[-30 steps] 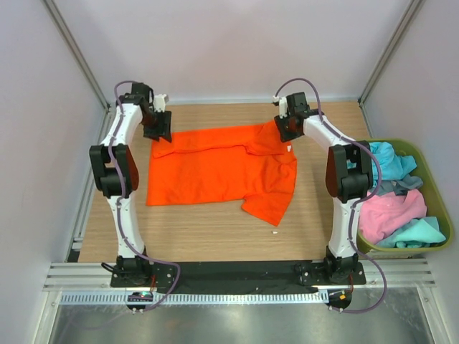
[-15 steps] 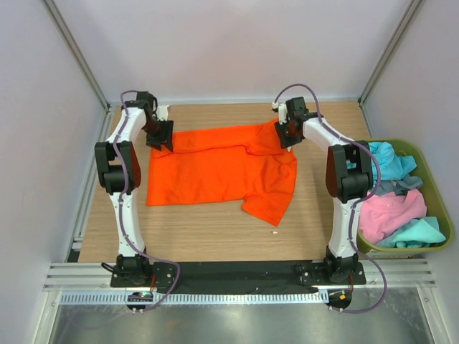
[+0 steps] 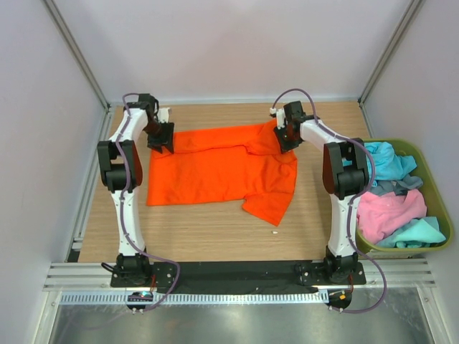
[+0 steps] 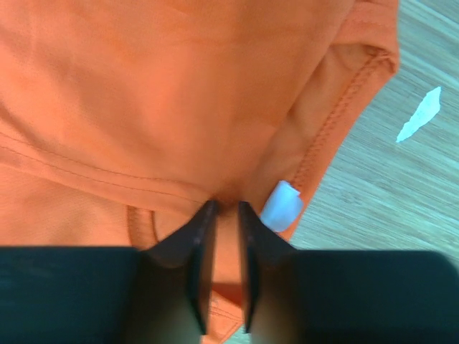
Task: Fold and stack the t-shirts
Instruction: Fold the tshirt
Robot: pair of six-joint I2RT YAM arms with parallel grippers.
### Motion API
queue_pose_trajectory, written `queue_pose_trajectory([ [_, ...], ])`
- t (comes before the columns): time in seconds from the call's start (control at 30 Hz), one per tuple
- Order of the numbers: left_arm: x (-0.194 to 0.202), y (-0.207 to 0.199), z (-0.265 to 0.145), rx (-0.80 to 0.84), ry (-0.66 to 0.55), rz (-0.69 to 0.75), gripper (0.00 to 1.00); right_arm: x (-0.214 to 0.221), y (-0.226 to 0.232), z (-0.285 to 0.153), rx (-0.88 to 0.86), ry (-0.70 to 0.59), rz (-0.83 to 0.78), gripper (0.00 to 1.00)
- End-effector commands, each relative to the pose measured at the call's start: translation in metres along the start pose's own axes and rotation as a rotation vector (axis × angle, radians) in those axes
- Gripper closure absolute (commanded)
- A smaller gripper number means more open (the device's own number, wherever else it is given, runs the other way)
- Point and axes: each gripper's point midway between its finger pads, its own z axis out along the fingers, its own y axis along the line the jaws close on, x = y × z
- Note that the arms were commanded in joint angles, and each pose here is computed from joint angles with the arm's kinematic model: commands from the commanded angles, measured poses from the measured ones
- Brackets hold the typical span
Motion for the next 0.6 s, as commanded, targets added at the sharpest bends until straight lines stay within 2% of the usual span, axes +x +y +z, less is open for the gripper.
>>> queue_pose_trajectory([
  [0.0,-0.01,-0.001,-0.01,-0.004,-0.026,-0.004,0.47,-0.011,-0.002,-0.002,-0.008,-0.026,-0.009,0.79],
  [0.07,-0.009,-0.001,-0.01,-0.004,-0.025,-0.004,0.47,-0.012,0.0,-0.005,-0.019,-0.031,-0.007,0.87],
  [0.1,-0.008,0.0,-0.01,-0.005,-0.022,-0.006,0.47,-0.01,0.001,-0.006,-0.022,-0.029,-0.005,0.88],
  [0.17,-0.007,0.0,-0.008,-0.008,-0.019,-0.006,0.47,-0.008,0.002,-0.007,-0.025,-0.026,0.0,0.84],
  [0.23,-0.008,0.0,-0.009,-0.008,-0.023,-0.006,0.47,-0.005,0.003,-0.007,-0.023,-0.023,0.003,0.75],
  [0.33,-0.01,0.001,-0.01,-0.011,-0.029,-0.006,0.47,-0.001,0.003,-0.006,-0.024,-0.014,0.002,0.73],
  [0.4,-0.011,0.0,-0.011,-0.011,-0.033,-0.003,0.47,0.0,0.004,-0.006,-0.029,-0.011,-0.002,0.78],
  [0.43,-0.009,0.001,-0.01,-0.011,-0.027,-0.003,0.47,-0.001,0.004,-0.005,-0.033,-0.014,-0.005,0.85],
  [0.57,-0.009,0.002,-0.011,-0.015,-0.027,-0.005,0.47,-0.007,0.005,-0.012,-0.038,-0.032,-0.005,0.99],
])
